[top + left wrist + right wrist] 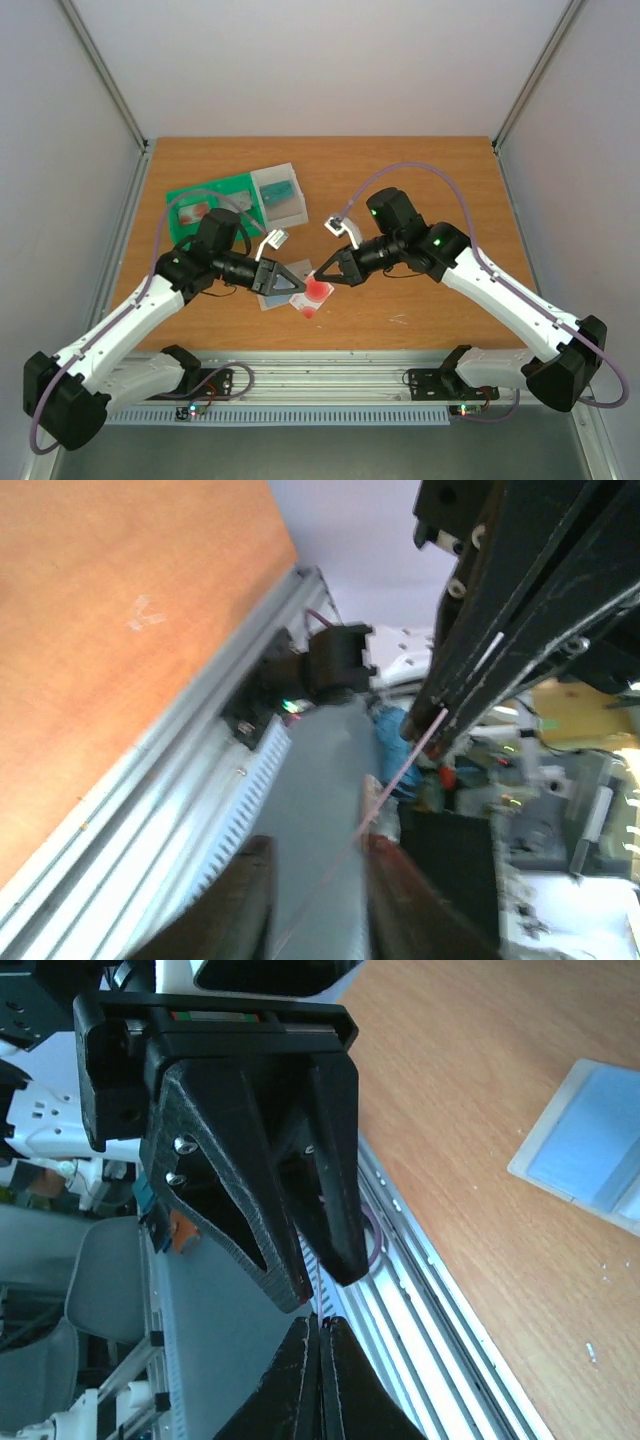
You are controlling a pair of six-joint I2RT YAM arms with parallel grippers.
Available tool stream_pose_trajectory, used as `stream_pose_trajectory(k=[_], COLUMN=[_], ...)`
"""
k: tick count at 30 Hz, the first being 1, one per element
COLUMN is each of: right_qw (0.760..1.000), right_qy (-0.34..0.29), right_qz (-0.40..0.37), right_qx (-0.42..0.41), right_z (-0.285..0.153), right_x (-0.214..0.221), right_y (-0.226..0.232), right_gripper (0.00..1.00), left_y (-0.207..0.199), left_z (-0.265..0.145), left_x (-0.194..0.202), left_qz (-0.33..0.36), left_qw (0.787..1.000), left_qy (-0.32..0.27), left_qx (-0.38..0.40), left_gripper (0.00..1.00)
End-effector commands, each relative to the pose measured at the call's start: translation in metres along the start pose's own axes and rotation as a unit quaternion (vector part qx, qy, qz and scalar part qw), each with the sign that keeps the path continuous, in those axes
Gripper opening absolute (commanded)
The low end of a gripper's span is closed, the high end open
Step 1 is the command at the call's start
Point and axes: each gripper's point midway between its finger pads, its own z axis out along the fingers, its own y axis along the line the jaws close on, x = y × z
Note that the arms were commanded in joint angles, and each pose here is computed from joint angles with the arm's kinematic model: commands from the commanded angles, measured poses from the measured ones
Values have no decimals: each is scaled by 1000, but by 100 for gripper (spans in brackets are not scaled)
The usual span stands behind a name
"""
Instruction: Take the credit cards out of the card holder
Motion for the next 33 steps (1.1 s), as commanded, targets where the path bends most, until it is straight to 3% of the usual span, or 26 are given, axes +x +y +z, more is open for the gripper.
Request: stream_pose_trajectory(k=[1, 3, 7, 13, 22, 33], right_qw=[999, 998, 994, 974, 939, 893], right_qy=[-41, -57, -105, -201, -323, -412], right_qz=[-2, 4, 30, 78, 118, 172], right_qx=[-5, 2, 14, 68, 33, -51], right_z=[-8, -10, -14, -34, -64, -82], right_x=[-14, -19, -34, -60, -87, -94], right_y=[7, 7, 3, -12, 0, 2], right_gripper=[1, 1, 1, 1, 1, 1], left_y=[-5, 4, 2, -13, -35, -53], left_z=[-15, -25, -44, -63, -69, -63], left_x=[-26, -36, -50, -60, -73, -90], left_qz=[54, 49, 57, 43, 3, -22], left_qw=[993, 984, 968, 952, 941, 937], left_qy=[-72, -109, -175, -261, -336, -345], left_qx=[-73, -129, -169, -153, -46, 52], left_gripper=[33, 47, 64, 78, 75, 64])
